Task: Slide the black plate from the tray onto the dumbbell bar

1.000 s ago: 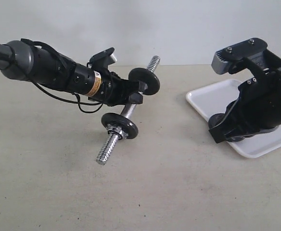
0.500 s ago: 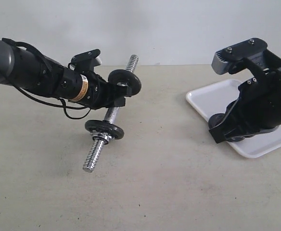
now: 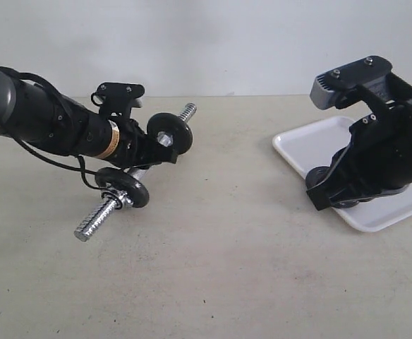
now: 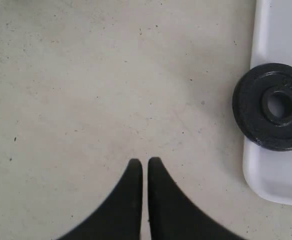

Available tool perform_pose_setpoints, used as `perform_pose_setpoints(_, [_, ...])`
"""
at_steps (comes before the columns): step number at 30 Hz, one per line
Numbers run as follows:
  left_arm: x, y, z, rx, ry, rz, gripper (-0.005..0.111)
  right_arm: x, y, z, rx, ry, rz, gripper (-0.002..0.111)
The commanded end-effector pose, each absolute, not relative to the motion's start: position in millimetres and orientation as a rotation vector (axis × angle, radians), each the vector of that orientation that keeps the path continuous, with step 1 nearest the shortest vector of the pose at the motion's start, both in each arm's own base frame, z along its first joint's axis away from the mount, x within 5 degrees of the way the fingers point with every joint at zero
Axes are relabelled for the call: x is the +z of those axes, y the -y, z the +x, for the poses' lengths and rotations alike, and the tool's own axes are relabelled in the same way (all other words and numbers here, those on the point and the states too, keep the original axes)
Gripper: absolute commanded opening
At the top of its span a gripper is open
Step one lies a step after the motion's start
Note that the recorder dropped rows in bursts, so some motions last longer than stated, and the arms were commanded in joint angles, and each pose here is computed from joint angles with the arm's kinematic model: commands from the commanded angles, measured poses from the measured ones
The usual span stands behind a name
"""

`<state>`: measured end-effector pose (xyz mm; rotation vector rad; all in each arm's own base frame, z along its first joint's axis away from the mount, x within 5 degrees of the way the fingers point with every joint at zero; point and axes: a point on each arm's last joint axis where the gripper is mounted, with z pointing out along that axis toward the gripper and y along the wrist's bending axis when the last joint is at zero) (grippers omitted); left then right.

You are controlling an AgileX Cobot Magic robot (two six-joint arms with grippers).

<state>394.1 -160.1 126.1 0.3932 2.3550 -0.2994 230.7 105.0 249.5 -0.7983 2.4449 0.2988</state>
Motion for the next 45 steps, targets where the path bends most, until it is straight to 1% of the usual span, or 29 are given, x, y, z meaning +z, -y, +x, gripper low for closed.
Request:
perform_pose_setpoints(1, [185, 147, 390, -0.142, -2.184, 0.406, 0.004, 248, -104, 230, 0.293, -2.448, -0.806, 0.000])
perform_pose_setpoints(4, [181, 141, 385, -0.003, -2.158, 0.569, 0.004, 248, -104, 230, 0.293, -2.448, -0.806, 0.000])
perform_pose_setpoints(6, [177, 136, 383, 0.057, -2.162, 0.587, 0.004, 248, -104, 230, 0.293, -2.448, -0.806, 0.000])
perform_pose_setpoints(9, [175, 135, 382, 0.056, -2.173, 0.565, 0.004, 248, -104, 230, 0.291, -2.444, -0.804, 0.000])
perform_pose_setpoints(11, [175, 135, 382, 0.038, -2.190, 0.517, 0.004, 249, -104, 230, 0.291, -2.439, -0.798, 0.000])
perform_pose_setpoints(17, [172, 121, 380, 0.042, -2.301, 0.090, 0.004, 248, -105, 229, 0.305, -2.450, -0.796, 0.000])
perform_pose_setpoints(19, [172, 117, 379, 0.063, -2.317, 0.014, 0.004, 248, -105, 229, 0.308, -2.452, -0.795, 0.000])
perform_pose_setpoints(23, [175, 113, 376, 0.102, -2.329, -0.033, 0.004, 248, -105, 229, 0.310, -2.456, -0.793, 0.000])
perform_pose_setpoints(26, [178, 112, 376, 0.112, -2.323, -0.022, 0.004, 248, -105, 229, 0.310, -2.456, -0.793, 0.000])
perform_pose_setpoints(30, [178, 106, 375, 0.193, -2.327, -0.039, 0.004, 248, -105, 229, 0.310, -2.457, -0.794, 0.000])
perform_pose_setpoints(37, [180, 90, 371, 0.504, -2.351, 0.107, 0.004, 248, -105, 228, 0.312, -2.461, -0.796, 0.000])
perform_pose_setpoints(40, [181, 85, 369, 0.597, -2.357, 0.106, 0.004, 248, -105, 228, 0.313, -2.461, -0.794, 0.000])
perform_pose_setpoints(45, [181, 83, 368, 0.621, -2.363, 0.085, 0.004, 248, -105, 228, 0.320, -2.464, -0.791, 0.000])
